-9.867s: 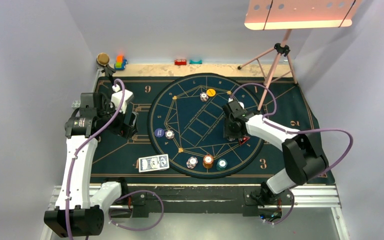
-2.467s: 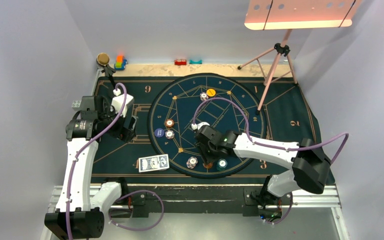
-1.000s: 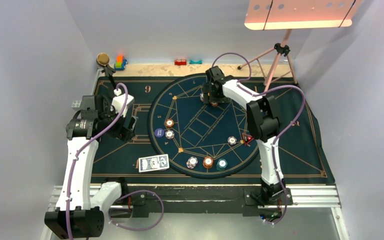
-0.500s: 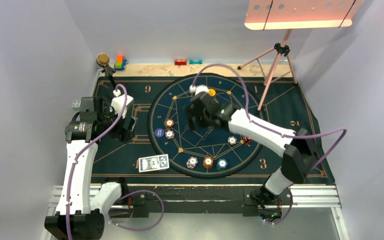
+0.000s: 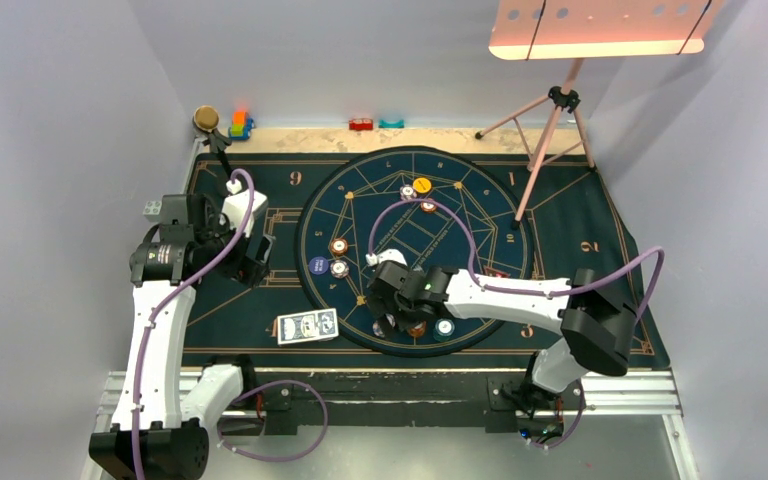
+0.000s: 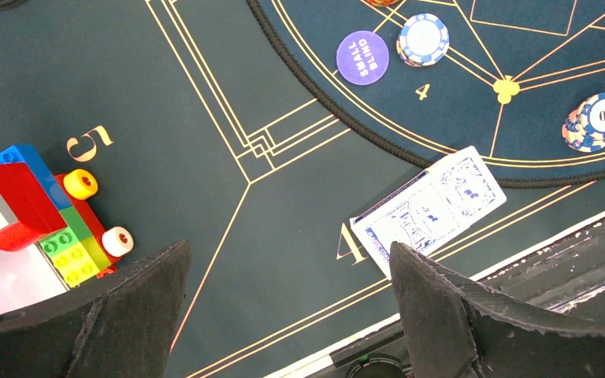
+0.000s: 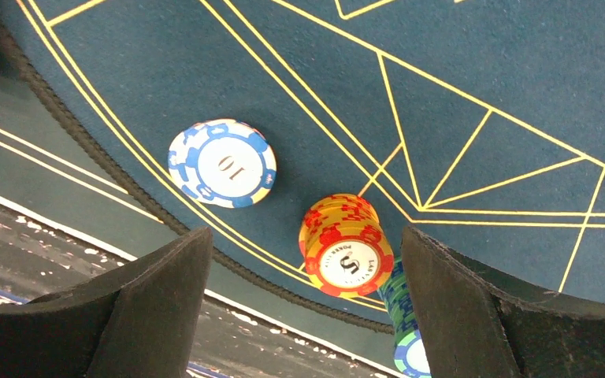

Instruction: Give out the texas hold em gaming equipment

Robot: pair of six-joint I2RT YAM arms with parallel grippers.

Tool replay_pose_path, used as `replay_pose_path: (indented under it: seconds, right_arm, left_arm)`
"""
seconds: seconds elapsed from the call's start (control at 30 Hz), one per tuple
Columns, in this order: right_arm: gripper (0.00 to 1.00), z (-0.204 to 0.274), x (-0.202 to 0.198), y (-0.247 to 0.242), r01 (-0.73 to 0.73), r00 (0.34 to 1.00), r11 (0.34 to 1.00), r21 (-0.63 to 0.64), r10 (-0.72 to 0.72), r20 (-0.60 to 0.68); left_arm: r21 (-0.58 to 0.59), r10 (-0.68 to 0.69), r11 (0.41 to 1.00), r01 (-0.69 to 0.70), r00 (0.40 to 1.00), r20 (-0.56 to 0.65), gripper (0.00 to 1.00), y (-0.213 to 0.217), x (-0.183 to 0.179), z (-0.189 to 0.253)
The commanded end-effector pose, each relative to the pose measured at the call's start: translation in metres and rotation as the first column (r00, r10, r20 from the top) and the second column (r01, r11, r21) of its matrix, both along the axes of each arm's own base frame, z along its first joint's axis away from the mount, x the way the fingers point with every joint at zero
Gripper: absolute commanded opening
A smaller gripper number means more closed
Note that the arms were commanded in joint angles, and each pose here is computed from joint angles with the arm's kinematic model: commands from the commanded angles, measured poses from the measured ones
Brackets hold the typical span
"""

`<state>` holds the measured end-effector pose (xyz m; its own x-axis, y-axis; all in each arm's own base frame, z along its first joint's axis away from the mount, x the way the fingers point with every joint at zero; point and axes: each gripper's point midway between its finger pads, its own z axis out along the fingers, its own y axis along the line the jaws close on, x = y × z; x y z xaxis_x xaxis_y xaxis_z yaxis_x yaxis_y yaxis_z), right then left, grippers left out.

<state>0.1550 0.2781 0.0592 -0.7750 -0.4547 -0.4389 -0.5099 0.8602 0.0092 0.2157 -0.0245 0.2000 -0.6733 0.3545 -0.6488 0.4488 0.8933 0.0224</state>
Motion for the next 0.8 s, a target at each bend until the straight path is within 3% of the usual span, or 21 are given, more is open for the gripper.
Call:
replay_pose_path:
  seconds: [0.0,0.17,0.77]
  right_arm:
    - [0.91,0.007,-0.001,-0.007,0.039,0.999,0.999,0.025,-0.04,0.022]
    - [0.88,-0.003,-0.005,-0.015,0.045,0.999,0.999,0.01,-0.045,0.013]
    - [0.6,-0.029,-0.003,-0.019,0.036,0.999,0.998,-0.055,-0.036,0.001]
  left_arm:
    - [-0.003,-0.017,1.0,0.017,0.999,0.045,1.0,-0.002,0.002,0.013]
    - [-0.003,-0.017,1.0,0.017,0.999,0.04,1.0,-0.001,0.003,0.012]
    - [0.006,-0.011,1.0,0.011,0.999,0.044,1.0,0.0,0.002,0.012]
